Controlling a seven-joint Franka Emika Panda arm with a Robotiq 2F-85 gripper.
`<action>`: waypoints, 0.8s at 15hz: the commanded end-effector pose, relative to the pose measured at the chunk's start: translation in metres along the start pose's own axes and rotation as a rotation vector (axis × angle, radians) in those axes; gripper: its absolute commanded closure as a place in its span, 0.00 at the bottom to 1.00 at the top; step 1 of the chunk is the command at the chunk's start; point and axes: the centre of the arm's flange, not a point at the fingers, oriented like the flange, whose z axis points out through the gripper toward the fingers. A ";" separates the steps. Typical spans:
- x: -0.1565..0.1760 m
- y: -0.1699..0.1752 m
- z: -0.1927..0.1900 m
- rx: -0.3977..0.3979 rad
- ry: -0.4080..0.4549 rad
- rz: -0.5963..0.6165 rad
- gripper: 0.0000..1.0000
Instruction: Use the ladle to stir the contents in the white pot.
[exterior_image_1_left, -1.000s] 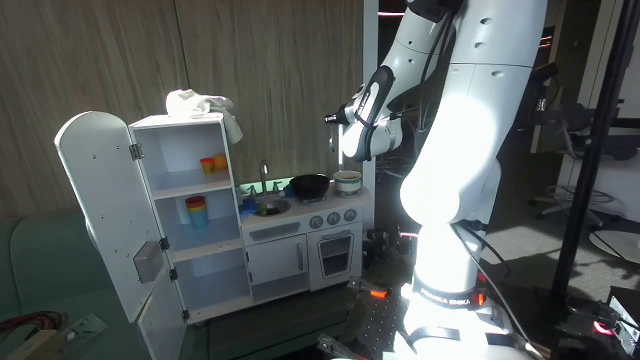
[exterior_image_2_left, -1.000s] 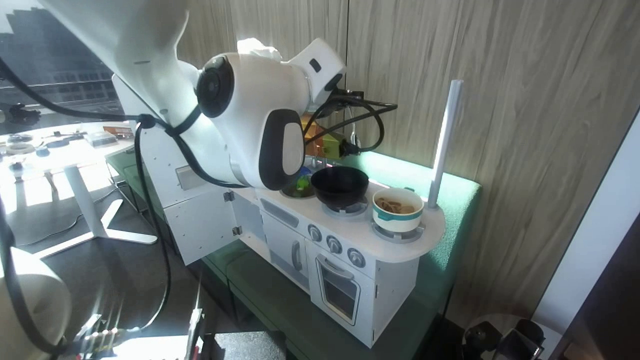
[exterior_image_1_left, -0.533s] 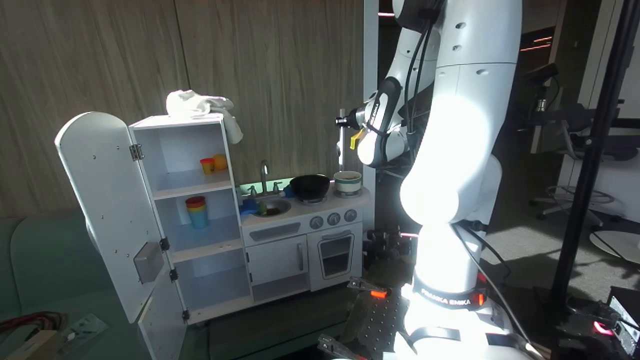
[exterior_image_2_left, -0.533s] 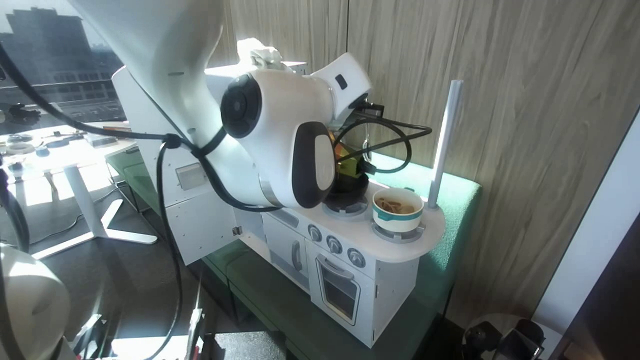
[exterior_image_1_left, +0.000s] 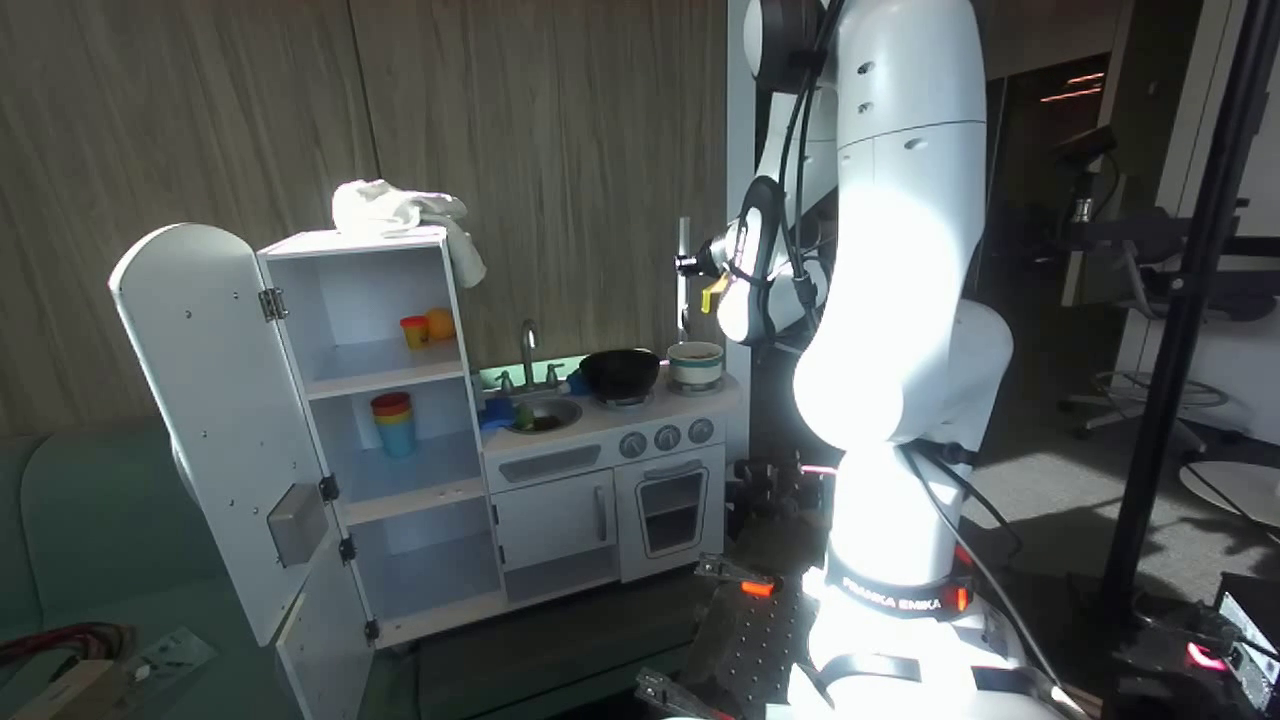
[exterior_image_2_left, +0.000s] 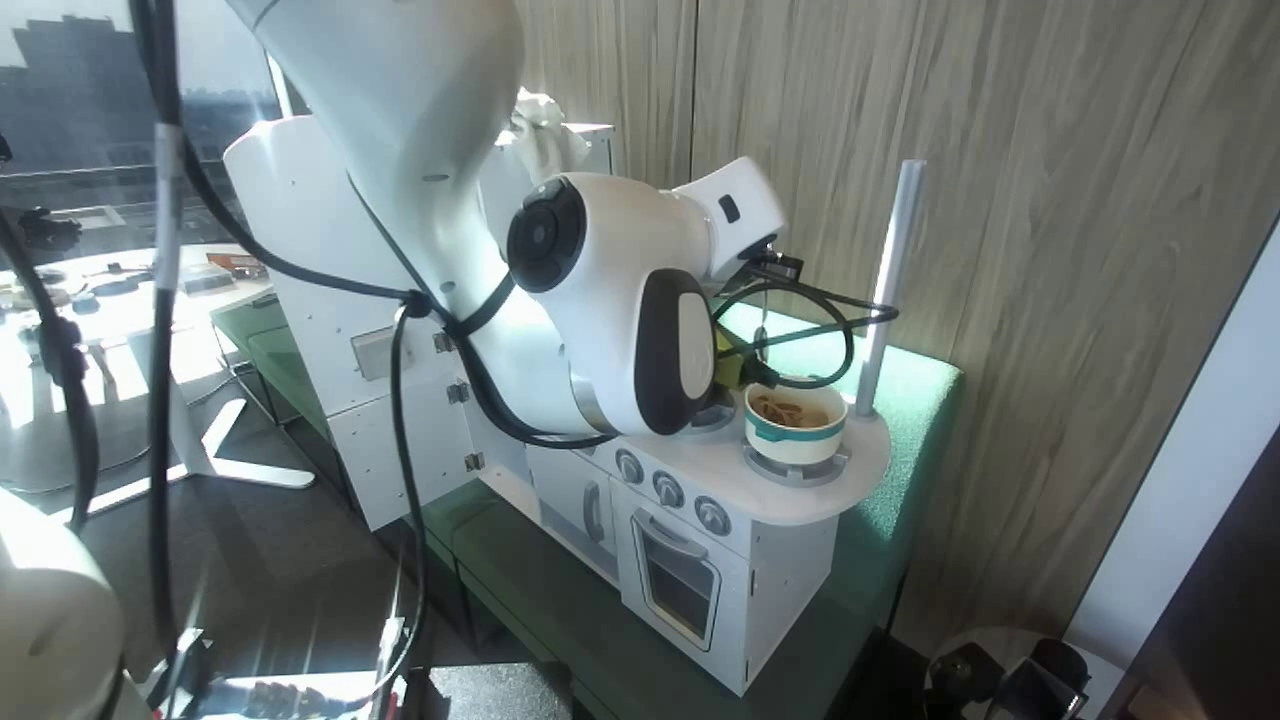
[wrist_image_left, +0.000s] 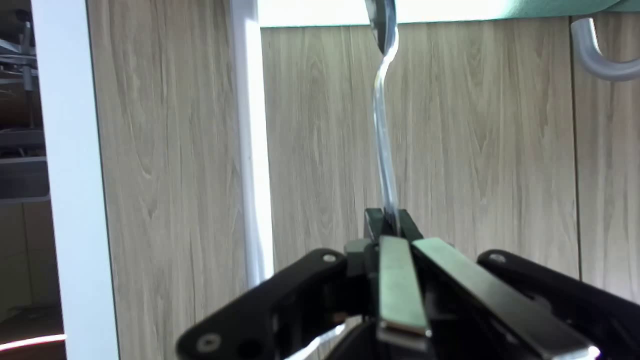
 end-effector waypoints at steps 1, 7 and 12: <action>-0.008 0.010 0.022 -0.012 -0.042 0.024 0.97; -0.019 0.009 0.039 -0.031 -0.107 0.019 0.97; -0.022 0.010 0.056 -0.065 -0.165 0.009 0.97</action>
